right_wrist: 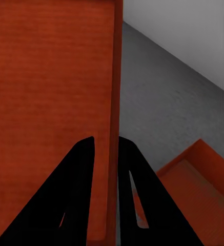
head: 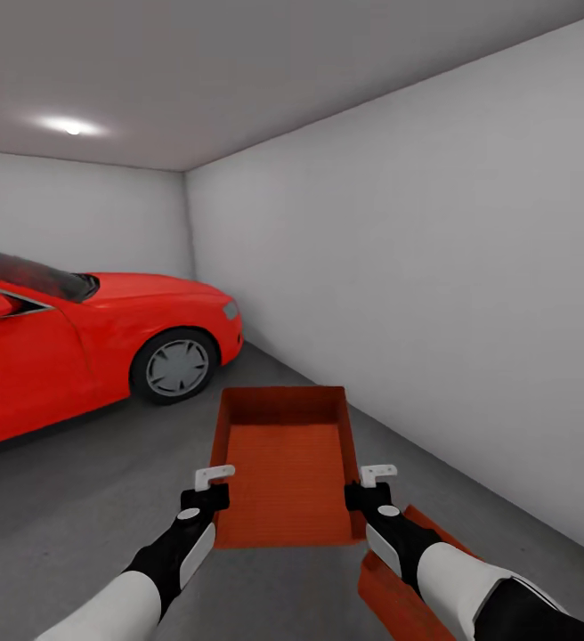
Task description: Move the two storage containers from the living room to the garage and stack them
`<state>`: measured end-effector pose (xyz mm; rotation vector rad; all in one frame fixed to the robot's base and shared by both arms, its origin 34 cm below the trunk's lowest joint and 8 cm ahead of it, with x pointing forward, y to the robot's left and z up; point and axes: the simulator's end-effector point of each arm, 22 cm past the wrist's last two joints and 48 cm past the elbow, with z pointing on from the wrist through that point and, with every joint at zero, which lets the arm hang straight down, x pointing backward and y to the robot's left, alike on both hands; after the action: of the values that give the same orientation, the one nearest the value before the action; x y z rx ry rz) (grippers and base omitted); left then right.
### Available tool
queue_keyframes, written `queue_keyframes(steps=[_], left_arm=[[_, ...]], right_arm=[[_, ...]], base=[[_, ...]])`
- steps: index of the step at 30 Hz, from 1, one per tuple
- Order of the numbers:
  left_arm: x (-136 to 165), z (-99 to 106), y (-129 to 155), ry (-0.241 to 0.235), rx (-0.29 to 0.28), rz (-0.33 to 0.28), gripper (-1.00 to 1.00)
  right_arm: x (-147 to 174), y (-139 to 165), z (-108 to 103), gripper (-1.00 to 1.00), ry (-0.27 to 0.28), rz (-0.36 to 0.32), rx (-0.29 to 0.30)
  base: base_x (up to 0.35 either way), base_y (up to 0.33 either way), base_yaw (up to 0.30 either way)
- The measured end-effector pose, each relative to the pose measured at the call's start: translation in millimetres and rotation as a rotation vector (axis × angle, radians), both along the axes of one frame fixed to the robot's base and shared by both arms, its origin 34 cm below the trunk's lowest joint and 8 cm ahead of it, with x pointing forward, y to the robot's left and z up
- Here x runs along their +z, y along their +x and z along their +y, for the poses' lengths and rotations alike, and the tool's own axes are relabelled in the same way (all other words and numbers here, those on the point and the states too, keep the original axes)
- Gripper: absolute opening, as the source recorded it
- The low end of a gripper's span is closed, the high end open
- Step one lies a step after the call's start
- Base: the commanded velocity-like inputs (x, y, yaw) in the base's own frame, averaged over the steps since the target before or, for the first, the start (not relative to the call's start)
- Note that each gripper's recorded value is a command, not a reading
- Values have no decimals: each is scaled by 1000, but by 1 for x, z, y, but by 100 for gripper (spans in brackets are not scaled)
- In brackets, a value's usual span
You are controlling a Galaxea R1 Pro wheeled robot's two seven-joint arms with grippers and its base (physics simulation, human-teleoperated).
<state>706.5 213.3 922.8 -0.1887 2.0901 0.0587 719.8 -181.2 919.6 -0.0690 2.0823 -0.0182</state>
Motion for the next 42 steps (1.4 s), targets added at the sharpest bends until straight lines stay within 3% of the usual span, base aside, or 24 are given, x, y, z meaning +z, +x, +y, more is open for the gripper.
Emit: queue_keyframes(steps=[9, 17, 42], left_arm=[[0, 0, 0, -1, 2, 0, -100], [0, 0, 0, 0, 2, 1, -100], [0, 0, 0, 0, 1, 1, -100]], right_arm=[[0, 0, 0, -100, 0, 0, 0], [0, 0, 0, -100, 1, 1, 0], [0, 0, 0, -100, 1, 1, 0]], base=[[299, 0, -281], [39, 5, -286], [237, 206, -286]])
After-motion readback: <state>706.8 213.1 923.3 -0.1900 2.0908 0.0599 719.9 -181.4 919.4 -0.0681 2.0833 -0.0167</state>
